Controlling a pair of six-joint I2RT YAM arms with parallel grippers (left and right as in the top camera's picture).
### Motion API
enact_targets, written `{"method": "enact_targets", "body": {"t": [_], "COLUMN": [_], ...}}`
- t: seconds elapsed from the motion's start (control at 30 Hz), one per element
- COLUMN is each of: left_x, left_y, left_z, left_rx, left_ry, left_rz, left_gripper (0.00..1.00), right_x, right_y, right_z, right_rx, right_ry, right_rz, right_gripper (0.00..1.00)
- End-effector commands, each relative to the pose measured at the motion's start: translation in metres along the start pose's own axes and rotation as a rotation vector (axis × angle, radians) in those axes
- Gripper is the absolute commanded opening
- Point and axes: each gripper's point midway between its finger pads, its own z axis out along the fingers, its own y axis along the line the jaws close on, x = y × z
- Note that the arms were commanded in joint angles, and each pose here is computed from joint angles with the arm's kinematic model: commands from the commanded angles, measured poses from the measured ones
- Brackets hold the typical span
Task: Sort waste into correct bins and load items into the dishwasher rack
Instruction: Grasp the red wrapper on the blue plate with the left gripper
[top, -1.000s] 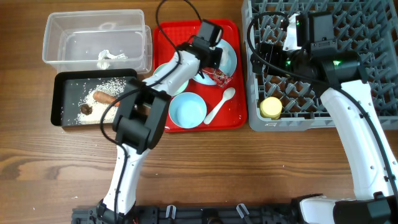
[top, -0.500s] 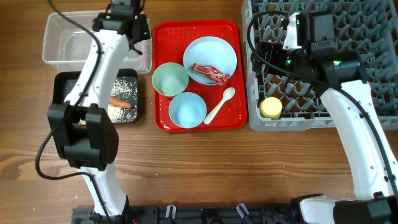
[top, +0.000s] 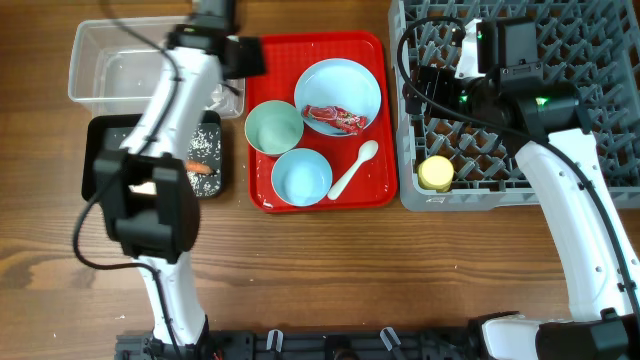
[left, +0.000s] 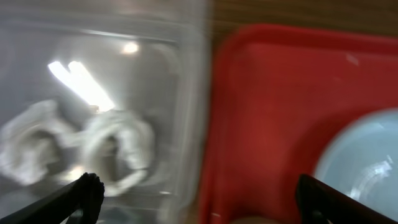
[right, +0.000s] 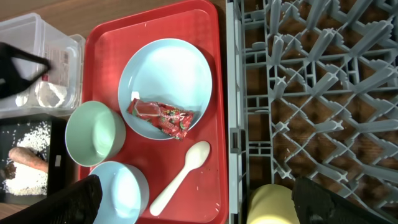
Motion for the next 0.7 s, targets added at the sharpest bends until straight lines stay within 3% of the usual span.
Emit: {"method": "enact_targets", "body": {"t": [0.0,0.07,0.17,0.37,0.6,0.63,0.67], "left_x": [0.03,0.051,0.073,0.098,0.114,0.114,0.114], "left_y": [-0.099,-0.129,-0.141,-0.162,-0.172,-0.173,-0.173], "left_z": [-0.017,-0.021,-0.015,0.03,0.061,0.063,0.064], "left_rx": [0.221,0.252,0.265,0.377,0.396,0.396,0.396], "left_ry": [0.017,0.026,0.072,0.112,0.112,0.113,0.111], "left_rz": [0.384,0.59,0.706,0.794,0.895,0.895,0.895], "left_gripper": [1.0,1.0,0.98,0.95,0.97,0.96,0.88], "right_x": [0.0,0.0,0.001,0.001,0.001,0.001,0.001], "right_y": [0.001,0.001,0.001,0.001,0.001,0.001,0.001], "right_z": [0.001,0.001,0.001,0.001,0.001,0.001,0.001], "right_rx": [-0.008,-0.007,-0.006,-0.007,-0.006,-0.006,-0.006], "right_ry": [0.004,0.005,0.009,0.007,0.008,0.007,0.007], "right_rz": [-0.017,-0.017,-0.019,-0.019,-0.019,-0.019,-0.02], "right_gripper": [1.0,1.0,1.0,1.0,1.0,1.0,0.99]}}
